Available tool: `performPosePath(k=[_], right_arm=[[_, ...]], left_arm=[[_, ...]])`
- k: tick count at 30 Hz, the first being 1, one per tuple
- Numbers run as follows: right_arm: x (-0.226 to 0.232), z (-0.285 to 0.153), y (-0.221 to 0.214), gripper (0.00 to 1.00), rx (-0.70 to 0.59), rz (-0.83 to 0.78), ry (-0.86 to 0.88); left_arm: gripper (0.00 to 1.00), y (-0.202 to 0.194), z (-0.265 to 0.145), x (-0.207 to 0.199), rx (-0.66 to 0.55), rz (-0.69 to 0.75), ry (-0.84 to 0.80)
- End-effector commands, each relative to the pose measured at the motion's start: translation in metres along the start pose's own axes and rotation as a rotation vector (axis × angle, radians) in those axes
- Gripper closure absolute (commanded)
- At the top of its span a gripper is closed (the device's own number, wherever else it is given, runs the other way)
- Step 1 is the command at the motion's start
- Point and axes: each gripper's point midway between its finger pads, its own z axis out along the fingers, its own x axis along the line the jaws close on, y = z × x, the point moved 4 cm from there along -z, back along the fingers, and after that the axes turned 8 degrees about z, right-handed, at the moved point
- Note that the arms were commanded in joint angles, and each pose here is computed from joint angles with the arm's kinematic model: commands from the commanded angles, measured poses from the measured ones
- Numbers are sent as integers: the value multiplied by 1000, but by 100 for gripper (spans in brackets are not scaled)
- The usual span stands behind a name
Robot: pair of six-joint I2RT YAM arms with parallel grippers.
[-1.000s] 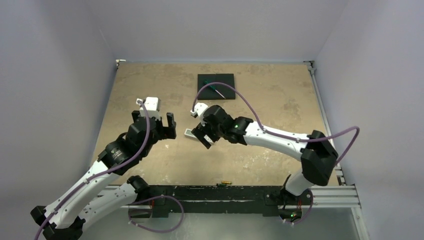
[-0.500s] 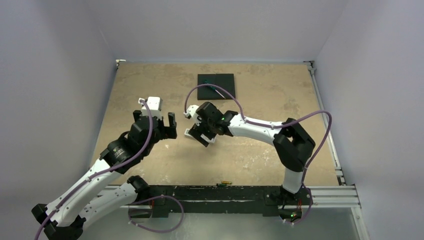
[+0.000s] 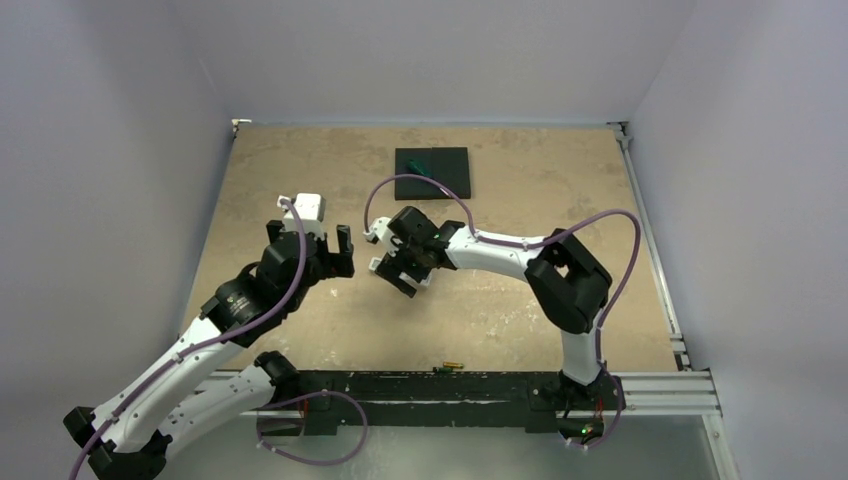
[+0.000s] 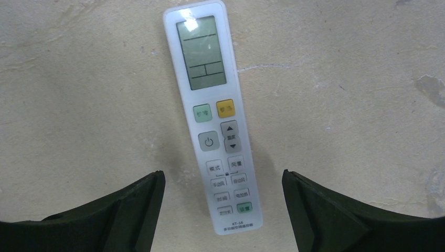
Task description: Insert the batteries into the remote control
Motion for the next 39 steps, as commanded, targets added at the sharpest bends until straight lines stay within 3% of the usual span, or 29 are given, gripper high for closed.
performPosePath(k=[1, 9, 22, 27, 38, 39], right_arm=[[-4, -3, 17, 9, -39, -4, 29], [-6, 4, 11, 13, -9, 2, 32], [-6, 9, 4, 34, 24, 8, 34], [-6, 8, 0, 51, 33, 13, 26], [-7, -14, -2, 100, -7, 45, 0], [-6, -17, -3, 100, -14, 52, 1]], left_arm=[[5, 3, 1, 2, -16, -8, 9], [5, 3, 1, 1, -16, -8, 7], [5, 2, 1, 2, -13, -8, 9], [5, 2, 1, 2, -15, -11, 10], [5, 1, 2, 1, -10, -14, 10], [5, 1, 1, 1, -10, -15, 6]])
